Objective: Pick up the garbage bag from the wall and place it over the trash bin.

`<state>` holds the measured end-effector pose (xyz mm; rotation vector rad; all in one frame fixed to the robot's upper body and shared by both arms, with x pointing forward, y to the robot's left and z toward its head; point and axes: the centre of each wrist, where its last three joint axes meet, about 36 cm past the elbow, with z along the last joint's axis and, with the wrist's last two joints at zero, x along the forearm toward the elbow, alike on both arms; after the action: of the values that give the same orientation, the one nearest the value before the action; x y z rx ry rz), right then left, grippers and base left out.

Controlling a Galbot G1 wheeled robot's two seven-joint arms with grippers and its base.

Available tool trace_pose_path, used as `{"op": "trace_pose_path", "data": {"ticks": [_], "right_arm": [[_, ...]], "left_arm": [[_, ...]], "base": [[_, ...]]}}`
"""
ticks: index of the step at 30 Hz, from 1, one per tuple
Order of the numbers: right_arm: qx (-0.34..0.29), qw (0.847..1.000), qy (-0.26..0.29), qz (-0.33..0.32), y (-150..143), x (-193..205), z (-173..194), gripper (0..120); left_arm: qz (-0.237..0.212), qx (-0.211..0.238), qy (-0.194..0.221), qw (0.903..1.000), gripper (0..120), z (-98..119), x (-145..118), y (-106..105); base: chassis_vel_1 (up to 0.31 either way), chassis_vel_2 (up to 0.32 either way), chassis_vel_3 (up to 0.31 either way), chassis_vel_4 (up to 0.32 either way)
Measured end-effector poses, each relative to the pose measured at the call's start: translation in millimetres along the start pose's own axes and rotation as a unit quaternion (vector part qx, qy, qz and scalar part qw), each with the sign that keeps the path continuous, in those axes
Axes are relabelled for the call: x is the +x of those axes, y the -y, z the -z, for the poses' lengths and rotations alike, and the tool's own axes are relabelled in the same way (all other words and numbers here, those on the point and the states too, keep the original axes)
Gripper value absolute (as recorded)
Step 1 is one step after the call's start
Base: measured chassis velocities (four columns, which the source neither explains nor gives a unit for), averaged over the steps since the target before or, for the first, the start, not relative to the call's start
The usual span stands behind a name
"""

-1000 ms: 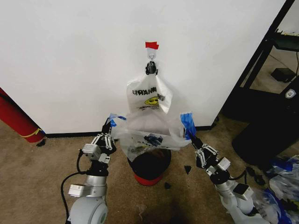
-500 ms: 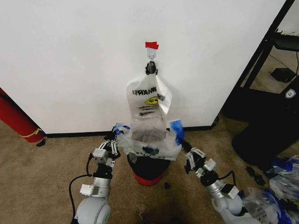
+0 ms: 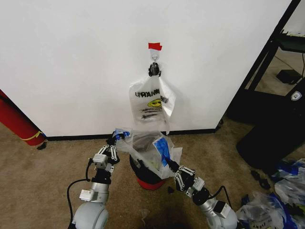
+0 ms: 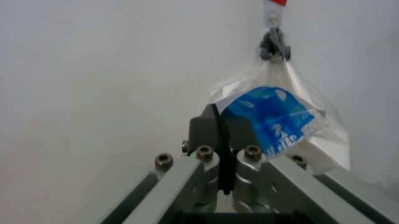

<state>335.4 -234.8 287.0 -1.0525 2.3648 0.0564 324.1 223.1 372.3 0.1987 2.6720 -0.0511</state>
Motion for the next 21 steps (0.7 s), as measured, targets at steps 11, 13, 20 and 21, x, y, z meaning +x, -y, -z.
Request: {"op": "trace_pose_path", "data": {"ticks": [11,13,20,21], "right_arm": [[0.024,0.997,0.002,-0.074,38,-11,-20,0],[0.021,0.997,0.001,-0.077,38,-14,-25,0],[0.012,0.997,-0.01,-0.072,35,-13,-39,0],[0.011,0.997,-0.012,-0.072,35,-12,-40,0]], "left_arm": [[0.028,-0.013,0.002,0.9995,0,0,-8,-1],[0.036,-0.017,-0.003,0.9992,0,0,-10,-1],[0.032,-0.023,-0.023,0.9989,0,-11,-6,1],[0.028,-0.022,-0.026,0.999,0,-13,-4,3]], "base": [[0.0,0.0,0.0,0.0],[0.0,0.0,0.0,0.0],[0.0,0.0,0.0,0.0],[0.0,0.0,0.0,0.0]]}}
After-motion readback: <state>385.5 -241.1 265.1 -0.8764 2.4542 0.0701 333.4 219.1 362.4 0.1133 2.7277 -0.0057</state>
